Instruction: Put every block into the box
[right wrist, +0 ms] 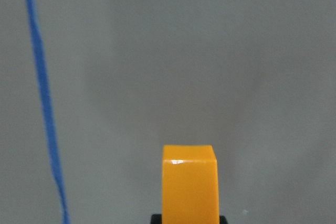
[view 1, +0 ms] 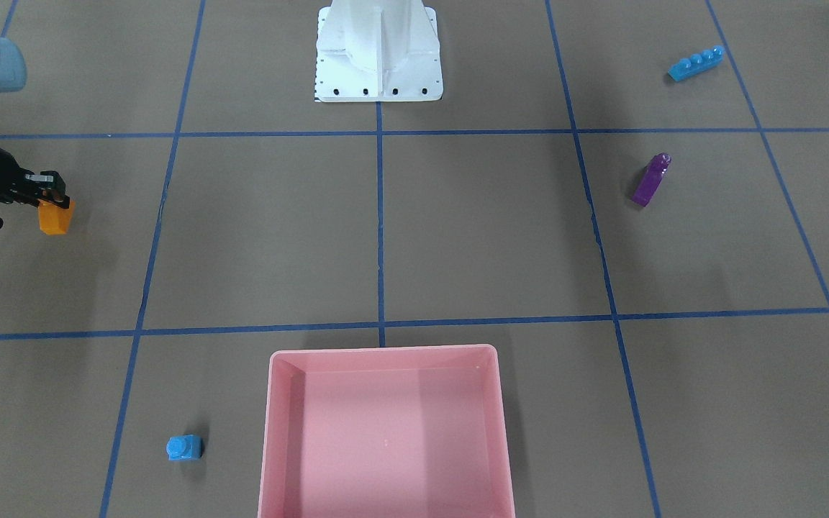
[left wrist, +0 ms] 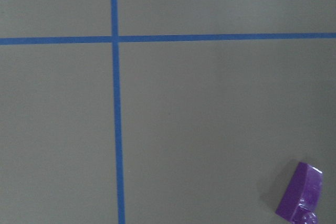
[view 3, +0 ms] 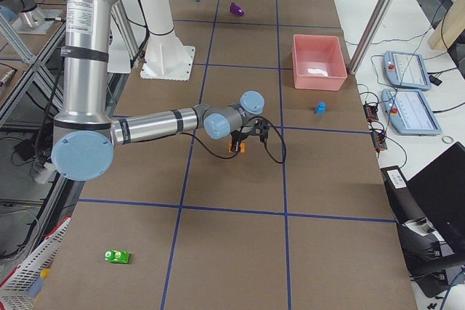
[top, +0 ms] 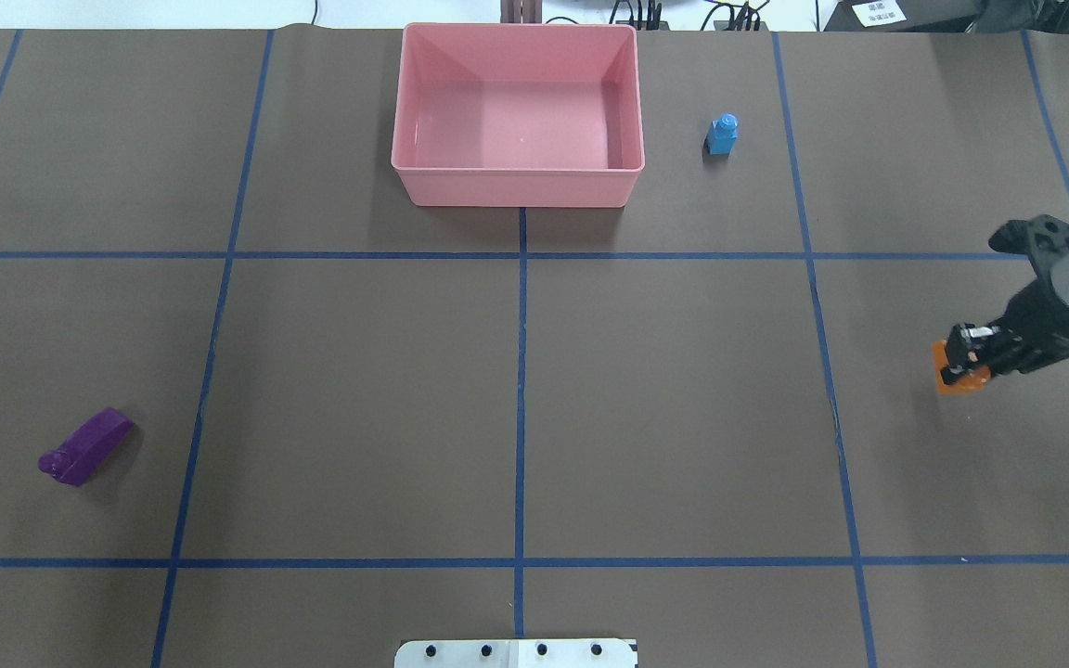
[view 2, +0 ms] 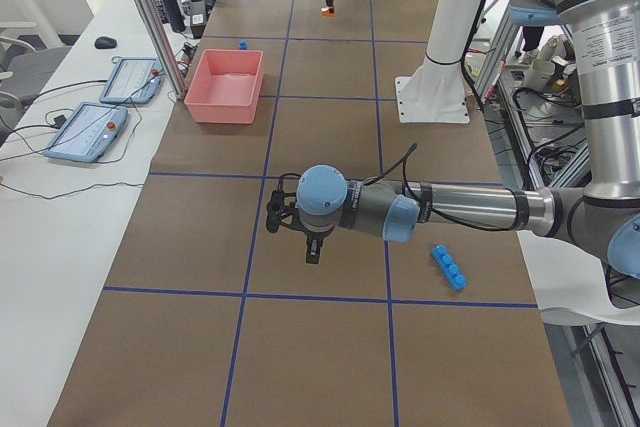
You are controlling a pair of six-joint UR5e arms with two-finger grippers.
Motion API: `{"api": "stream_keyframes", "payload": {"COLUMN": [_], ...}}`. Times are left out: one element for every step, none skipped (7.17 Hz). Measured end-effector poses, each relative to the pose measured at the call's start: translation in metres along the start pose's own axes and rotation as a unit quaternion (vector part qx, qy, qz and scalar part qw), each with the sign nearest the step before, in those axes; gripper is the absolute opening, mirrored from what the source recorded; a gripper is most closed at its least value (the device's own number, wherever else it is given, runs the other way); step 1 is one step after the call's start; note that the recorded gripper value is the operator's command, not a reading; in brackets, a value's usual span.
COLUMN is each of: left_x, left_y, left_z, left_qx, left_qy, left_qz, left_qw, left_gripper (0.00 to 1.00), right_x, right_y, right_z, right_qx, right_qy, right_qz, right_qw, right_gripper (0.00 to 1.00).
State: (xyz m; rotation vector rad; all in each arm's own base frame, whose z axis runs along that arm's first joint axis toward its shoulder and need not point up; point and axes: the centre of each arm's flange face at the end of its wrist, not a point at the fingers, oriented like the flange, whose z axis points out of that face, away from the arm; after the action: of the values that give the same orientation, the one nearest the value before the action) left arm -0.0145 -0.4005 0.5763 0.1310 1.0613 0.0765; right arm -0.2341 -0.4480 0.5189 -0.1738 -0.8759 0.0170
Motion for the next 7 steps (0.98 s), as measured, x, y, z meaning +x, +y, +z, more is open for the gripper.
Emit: {"api": "stream_keyframes", "payload": {"left_x": [0.025,0.049,0.069,0.086,0.103,0.118,0.127], "left_y": [-0.005,-0.007,-0.007,-0.005,-0.002,0.003,0.007], "left_z": [0.019,0.040,0.063,0.085,0.105,0.118,0.127], "left_qx": [-0.009,-0.018,-0.026,-0.035,-0.042,-0.051,-0.059], "left_qy": [0.007,0.007,0.000,-0.017,-0.033,-0.038,-0.039], "left_qz": [0.023,0.047,0.068,0.087,0.101,0.107,0.112], "left_qw": [0.9997,0.9987,0.9973,0.9955,0.9934,0.9922,0.9912], "left_gripper": [1.00,1.00,1.00,1.00,1.00,1.00,1.00], "right_x": [-0.046,-0.094,-0.143,-0.195,-0.251,-0.301,-0.347], "right_y": [-0.020,-0.043,-0.069,-0.101,-0.135,-0.167,-0.196], "right_z": [-0.016,-0.032,-0.046,-0.059,-0.072,-0.083,-0.093], "right_qx": [0.017,0.034,0.053,0.071,0.084,0.099,0.116], "right_qy": [-0.018,-0.036,-0.049,-0.058,-0.063,-0.060,-0.049], "right_qz": [0.015,0.009,-0.003,-0.009,-0.002,0.009,0.017], "right_qw": [0.9996,0.9987,0.9974,0.9958,0.9944,0.9932,0.9919], "right_gripper": [0.00,0.00,0.00,0.00,0.00,0.00,0.00]}}
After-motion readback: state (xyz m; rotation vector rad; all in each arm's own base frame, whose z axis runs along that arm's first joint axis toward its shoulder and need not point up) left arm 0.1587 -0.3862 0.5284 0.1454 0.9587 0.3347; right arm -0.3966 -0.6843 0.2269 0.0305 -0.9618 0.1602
